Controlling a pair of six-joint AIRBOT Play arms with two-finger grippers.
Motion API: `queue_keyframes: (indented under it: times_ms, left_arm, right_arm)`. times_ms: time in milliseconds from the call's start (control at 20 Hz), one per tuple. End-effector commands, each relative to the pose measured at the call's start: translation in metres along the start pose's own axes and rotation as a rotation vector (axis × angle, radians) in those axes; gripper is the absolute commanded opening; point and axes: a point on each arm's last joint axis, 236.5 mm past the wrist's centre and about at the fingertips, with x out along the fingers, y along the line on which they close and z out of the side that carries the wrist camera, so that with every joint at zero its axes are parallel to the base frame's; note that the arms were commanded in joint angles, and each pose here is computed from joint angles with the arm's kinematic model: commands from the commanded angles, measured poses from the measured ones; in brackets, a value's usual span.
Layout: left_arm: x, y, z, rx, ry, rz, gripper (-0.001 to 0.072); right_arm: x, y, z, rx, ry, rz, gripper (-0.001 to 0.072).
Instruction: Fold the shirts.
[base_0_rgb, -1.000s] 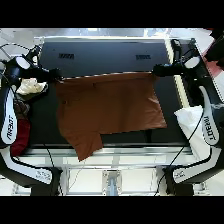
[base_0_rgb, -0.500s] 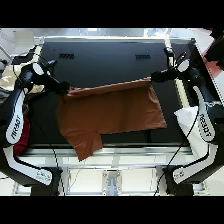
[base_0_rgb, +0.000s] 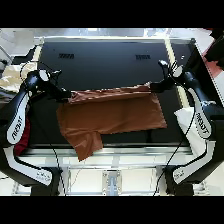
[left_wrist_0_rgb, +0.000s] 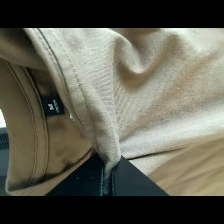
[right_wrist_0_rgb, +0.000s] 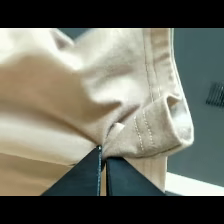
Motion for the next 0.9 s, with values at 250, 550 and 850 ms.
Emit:
queue_keyframes:
  times_ms: [250, 550, 850]
  left_arm:
    - [-0.001, -0.004, -0.031, -0.003, 0.129, -0.018, 0.0022]
    - [-0.069, -0.005, -0.010, -0.043, -0.075, -0.056, 0.0339]
    - [-0.233, -0.007, -0.038, -0.046, -0.467, -0.002, 0.0513]
  right_arm:
    - [0.014, 0.000, -0.023, 0.070, 0.071, 0.011, 0.0113]
    - [-0.078, 0.008, -0.021, -0.014, 0.058, -0.005, 0.0242]
    - [-0.252, 0.008, -0.014, -0.016, -0.286, -0.117, 0.0389]
